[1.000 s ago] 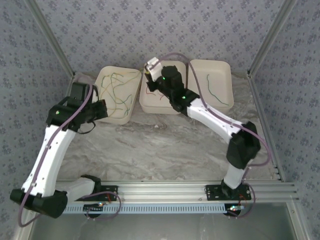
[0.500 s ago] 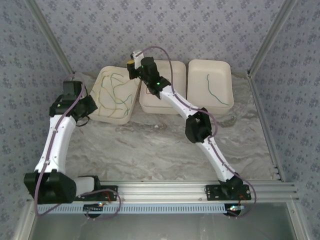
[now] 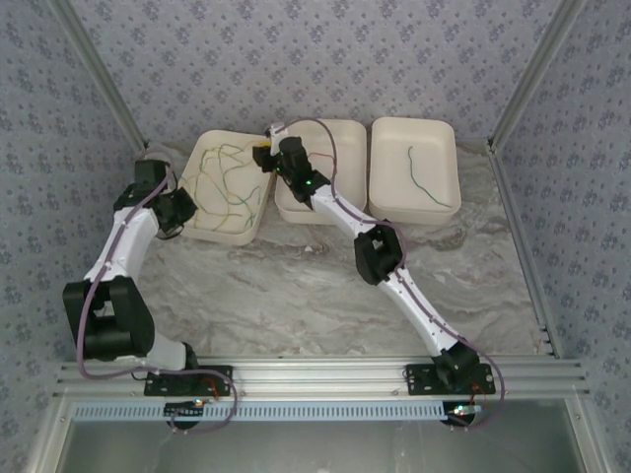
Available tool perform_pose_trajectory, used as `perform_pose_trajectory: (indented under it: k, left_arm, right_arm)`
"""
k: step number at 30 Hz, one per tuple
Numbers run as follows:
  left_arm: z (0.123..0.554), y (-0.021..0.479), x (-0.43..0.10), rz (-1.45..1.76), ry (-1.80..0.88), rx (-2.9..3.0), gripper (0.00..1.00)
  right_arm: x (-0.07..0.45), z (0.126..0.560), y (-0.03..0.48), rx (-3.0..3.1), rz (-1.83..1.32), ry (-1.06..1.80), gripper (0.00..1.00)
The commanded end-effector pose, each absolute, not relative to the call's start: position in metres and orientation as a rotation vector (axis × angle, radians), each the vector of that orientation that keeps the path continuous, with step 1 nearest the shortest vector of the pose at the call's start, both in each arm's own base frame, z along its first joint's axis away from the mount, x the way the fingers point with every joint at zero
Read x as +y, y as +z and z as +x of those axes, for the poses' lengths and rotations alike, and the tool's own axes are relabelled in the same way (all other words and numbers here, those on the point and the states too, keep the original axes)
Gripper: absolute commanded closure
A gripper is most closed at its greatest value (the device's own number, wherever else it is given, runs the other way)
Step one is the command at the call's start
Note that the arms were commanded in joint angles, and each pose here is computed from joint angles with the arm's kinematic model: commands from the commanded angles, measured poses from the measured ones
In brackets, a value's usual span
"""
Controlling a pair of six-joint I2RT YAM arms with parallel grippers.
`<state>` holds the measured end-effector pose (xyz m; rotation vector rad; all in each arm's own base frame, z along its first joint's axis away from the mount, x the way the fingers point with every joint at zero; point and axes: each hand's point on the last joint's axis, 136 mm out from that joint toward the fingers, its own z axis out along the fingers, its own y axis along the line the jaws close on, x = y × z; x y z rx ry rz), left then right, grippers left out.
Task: Untangle the cables
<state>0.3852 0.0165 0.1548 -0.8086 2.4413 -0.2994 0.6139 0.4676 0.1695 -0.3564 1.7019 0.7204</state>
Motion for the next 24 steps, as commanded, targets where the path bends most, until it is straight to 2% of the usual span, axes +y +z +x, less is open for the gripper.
perform_pose_trajectory:
  k: [1,10,15,21,22,23,24]
  left_arm:
    - [0.398,0.152,0.018,-0.872,-0.367,2.394,1.00]
    - [0.425,0.132,0.028,-1.068,-0.546,2.374,1.00]
    - [0.431,0.125,0.025,-1.122,-0.589,2.354,1.00]
    - [0.434,0.124,0.021,-1.143,-0.636,2.338,1.00]
    - [0.435,0.125,0.018,-1.134,-0.653,2.342,0.92]
    - [0.436,0.126,0.016,-1.122,-0.669,2.346,0.79]
    - [0.439,0.128,0.012,-1.100,-0.696,2.349,0.72]
  right_arm:
    - [0.455,0.619,0.219,1.636,-0.290,0.762,0.58]
    - [0.445,0.590,0.306,1.635,-0.345,0.834,0.35]
    - [0.435,0.583,0.330,1.648,-0.351,0.867,0.32]
    - [0.444,0.581,0.308,1.694,-0.372,0.865,0.32]
    - [0.446,0.580,0.304,1.699,-0.378,0.853,0.32]
    - [0.447,0.581,0.300,1.706,-0.381,0.843,0.32]
    - [0.448,0.581,0.298,1.709,-0.382,0.838,0.32]
